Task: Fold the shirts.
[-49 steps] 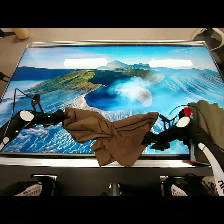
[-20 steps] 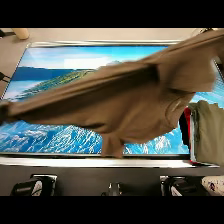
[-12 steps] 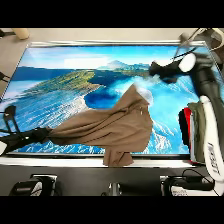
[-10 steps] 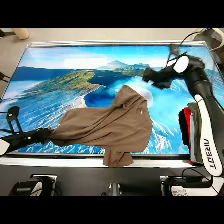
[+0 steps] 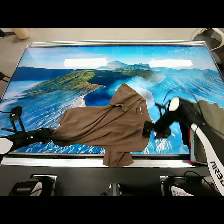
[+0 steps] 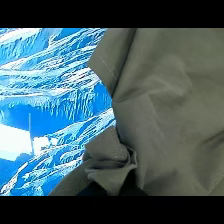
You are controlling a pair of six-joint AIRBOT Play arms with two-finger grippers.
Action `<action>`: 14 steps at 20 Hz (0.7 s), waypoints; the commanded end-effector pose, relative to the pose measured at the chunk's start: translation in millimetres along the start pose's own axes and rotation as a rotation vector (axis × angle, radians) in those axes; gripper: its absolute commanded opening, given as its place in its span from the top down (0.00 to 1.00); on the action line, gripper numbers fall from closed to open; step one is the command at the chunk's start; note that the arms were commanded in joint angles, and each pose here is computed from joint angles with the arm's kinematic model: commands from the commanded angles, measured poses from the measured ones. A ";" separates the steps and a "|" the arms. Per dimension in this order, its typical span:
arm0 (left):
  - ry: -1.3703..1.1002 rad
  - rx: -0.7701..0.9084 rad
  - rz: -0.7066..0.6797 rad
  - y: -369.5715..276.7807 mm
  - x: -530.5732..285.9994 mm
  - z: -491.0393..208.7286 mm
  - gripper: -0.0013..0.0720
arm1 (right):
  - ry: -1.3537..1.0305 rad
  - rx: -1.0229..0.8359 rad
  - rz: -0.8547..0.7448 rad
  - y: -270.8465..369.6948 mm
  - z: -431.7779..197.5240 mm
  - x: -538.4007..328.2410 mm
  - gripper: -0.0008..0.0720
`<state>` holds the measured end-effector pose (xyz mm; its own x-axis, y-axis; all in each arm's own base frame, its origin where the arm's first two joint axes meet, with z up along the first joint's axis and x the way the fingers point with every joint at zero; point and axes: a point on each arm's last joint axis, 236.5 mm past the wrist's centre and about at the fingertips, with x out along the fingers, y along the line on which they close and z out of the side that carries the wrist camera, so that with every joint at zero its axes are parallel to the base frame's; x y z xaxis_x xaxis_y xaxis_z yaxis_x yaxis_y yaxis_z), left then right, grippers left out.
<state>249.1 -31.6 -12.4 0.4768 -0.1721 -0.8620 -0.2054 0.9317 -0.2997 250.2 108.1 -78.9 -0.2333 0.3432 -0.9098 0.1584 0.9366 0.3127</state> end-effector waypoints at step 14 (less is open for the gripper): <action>-0.541 0.265 0.121 -37.8 -235.3 141.5 0.93 | -1.214 -0.390 0.036 100.6 0.9 -359.3 0.97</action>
<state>276.5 -4.0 140.7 0.6884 -0.0487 -0.7237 -0.0772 0.9872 -0.1399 345.9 126.2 90.4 0.4287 0.4449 -0.7863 -0.1397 0.8925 0.4288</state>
